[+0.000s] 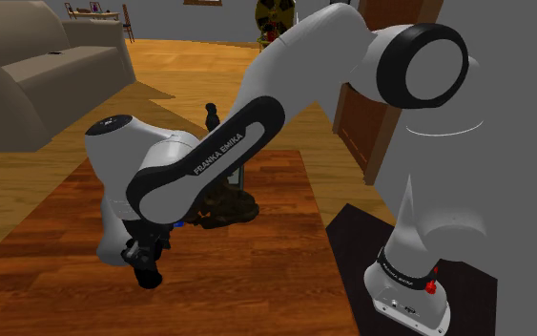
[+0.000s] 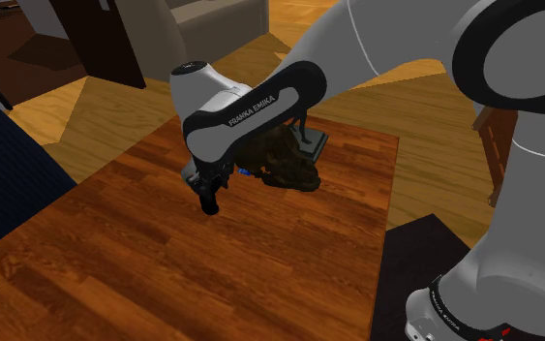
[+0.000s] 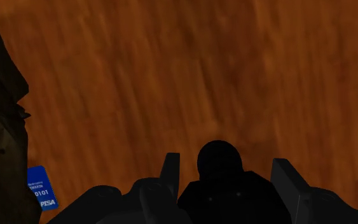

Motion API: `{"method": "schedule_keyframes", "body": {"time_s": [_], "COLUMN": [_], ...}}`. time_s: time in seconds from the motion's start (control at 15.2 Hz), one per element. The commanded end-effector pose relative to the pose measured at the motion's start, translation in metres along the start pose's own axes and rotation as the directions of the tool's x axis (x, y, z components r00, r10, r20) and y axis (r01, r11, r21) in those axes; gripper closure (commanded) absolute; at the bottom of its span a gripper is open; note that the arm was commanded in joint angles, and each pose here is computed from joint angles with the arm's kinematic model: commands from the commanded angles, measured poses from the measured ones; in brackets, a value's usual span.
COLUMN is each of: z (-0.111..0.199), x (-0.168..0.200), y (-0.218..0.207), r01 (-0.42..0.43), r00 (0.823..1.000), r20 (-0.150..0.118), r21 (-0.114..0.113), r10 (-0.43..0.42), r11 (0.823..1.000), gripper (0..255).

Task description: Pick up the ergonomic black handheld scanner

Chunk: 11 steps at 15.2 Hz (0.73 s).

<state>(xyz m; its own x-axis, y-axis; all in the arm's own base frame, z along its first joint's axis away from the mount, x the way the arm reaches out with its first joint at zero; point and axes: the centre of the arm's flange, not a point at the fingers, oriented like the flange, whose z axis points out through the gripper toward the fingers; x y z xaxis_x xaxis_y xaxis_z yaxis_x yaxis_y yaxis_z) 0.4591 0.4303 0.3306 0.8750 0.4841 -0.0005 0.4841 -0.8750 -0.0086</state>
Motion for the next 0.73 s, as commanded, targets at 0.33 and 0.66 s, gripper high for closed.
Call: {"method": "schedule_keyframes", "body": {"time_s": [0.33, 0.66], "z": [-0.01, -0.037], "x": [-0.001, -0.001], "y": [0.0, 0.0], "r01": [0.0, 0.0], "r00": [1.0, 1.0], "r20": [0.002, 0.002], "r21": [0.0, 0.0], "r10": [0.0, 0.0], "r11": [1.0, 1.0], "gripper": [255, 255]}}
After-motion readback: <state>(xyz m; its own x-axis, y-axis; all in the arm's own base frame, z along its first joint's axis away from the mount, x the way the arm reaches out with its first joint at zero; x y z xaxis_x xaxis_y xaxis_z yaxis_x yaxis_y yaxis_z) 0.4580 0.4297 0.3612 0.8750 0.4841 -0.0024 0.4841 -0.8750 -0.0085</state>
